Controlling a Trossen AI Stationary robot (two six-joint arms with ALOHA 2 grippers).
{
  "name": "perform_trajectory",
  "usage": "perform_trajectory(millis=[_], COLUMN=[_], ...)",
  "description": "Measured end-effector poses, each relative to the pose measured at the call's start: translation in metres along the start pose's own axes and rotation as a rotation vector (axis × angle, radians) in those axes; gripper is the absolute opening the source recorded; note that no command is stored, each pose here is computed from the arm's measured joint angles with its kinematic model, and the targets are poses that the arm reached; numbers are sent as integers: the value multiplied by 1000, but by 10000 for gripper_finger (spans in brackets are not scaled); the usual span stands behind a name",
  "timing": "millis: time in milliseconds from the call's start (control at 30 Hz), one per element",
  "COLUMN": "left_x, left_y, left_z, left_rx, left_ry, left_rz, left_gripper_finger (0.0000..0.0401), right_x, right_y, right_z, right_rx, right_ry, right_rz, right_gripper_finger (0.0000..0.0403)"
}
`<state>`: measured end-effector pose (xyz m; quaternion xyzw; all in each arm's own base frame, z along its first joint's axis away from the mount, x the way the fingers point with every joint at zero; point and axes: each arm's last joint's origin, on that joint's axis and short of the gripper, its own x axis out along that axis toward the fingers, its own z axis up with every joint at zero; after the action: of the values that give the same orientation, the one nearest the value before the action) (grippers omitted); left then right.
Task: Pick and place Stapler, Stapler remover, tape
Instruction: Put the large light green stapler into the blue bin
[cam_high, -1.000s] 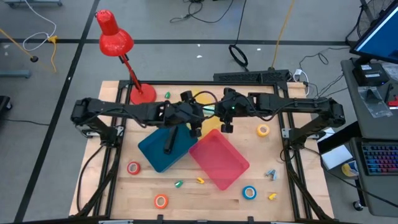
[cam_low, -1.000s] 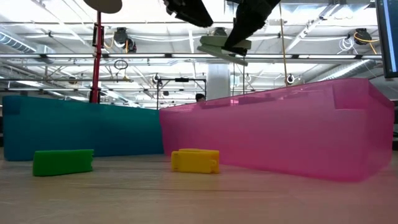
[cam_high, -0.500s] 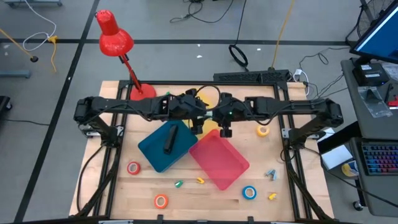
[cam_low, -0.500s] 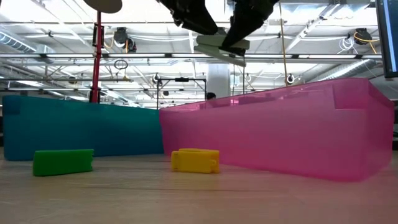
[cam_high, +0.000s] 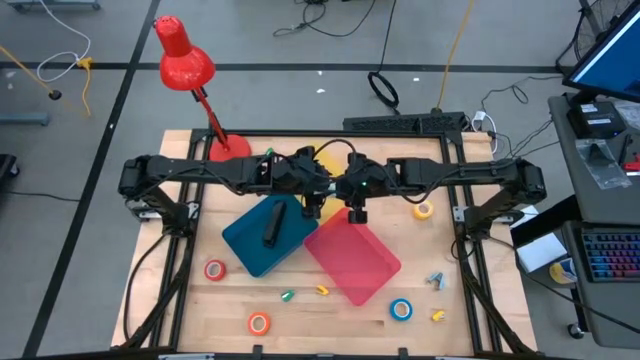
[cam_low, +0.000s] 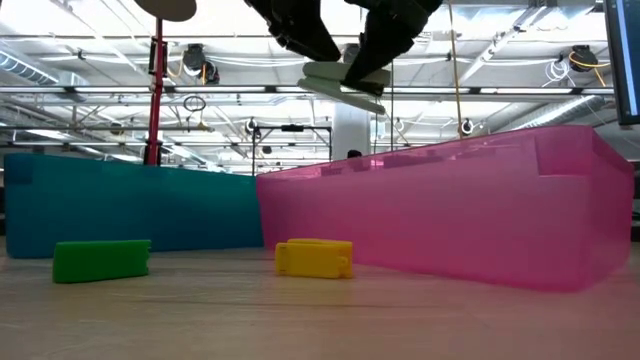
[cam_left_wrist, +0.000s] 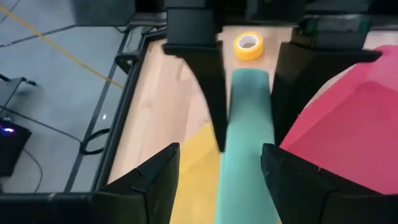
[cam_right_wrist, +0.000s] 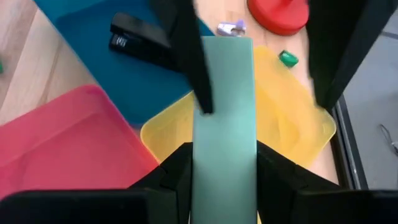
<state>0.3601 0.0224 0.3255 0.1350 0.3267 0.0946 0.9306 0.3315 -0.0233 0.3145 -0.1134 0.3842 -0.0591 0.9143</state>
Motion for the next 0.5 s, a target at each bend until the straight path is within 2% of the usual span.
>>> perform_trajectory(millis=[167, 500], left_x=[1, 9], left_y=[-2, -4], left_z=[-1, -5], left_rx=[2, -12], left_ry=[4, 42], left_rz=[-49, -51], left_gripper_finger=[227, 227], right_x=[-1, 0], right_y=[-1, 0], right_z=[3, 5], right_rx=[13, 16], right_ry=[-29, -47], right_rz=[-14, -29], right_gripper_finger=[116, 116])
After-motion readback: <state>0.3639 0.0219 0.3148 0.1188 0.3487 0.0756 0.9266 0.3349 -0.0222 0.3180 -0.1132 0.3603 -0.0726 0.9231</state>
